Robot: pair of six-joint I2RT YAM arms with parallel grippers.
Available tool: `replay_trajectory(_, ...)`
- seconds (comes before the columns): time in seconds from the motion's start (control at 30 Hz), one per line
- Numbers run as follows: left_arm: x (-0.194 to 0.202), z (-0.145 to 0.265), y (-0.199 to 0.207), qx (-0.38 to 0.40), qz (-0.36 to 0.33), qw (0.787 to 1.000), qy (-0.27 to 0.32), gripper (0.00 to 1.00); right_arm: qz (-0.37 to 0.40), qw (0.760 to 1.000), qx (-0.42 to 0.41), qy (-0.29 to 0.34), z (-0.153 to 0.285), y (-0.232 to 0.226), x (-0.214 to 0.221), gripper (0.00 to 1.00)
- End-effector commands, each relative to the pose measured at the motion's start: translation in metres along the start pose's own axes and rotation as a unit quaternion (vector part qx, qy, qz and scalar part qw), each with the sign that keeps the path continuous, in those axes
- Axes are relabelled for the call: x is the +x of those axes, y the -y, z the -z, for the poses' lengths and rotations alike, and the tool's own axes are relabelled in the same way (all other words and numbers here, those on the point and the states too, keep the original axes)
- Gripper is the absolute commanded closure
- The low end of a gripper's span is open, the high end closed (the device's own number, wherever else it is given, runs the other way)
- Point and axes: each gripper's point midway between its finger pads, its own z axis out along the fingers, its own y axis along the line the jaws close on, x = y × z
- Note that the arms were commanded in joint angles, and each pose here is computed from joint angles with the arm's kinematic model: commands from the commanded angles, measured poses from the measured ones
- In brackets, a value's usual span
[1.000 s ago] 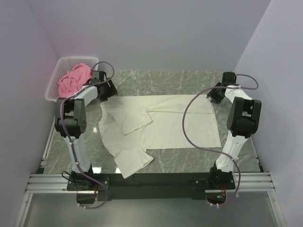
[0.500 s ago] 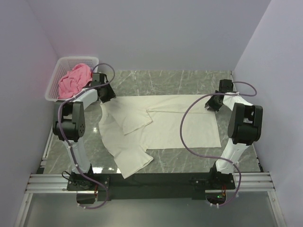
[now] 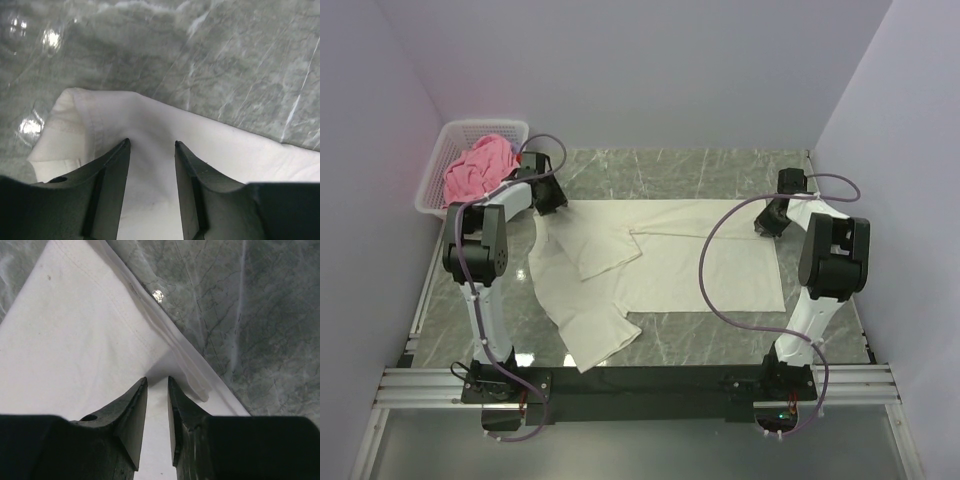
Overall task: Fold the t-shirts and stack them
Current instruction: Fold the tshirt
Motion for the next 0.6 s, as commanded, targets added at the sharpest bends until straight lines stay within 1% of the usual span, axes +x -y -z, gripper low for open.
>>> replay_trajectory(0.0, 0.011, -0.016, -0.019, -0.032, 0.001, 0.999, -0.025, 0.52, -0.007, 0.999, 0.047, 0.002, -0.007, 0.014, 0.001, 0.69)
replay_trajectory(0.23, 0.001, -0.021, -0.02, -0.033, 0.004, 0.999, -0.02, 0.42, -0.036, 0.998, 0.047, 0.009, -0.008, 0.012, -0.002, 0.68)
replay_trajectory(0.43, 0.001, -0.021, -0.029, -0.036, 0.019, 0.999, -0.021, 0.4, -0.061, 0.996, 0.055, 0.023, -0.007, 0.014, -0.007, 0.68)
replay_trajectory(0.57, 0.003, -0.022, -0.03, -0.034, 0.023, 0.999, -0.024, 0.4, -0.045, 0.994, 0.091, 0.044, 0.0, 0.021, -0.015, 0.68)
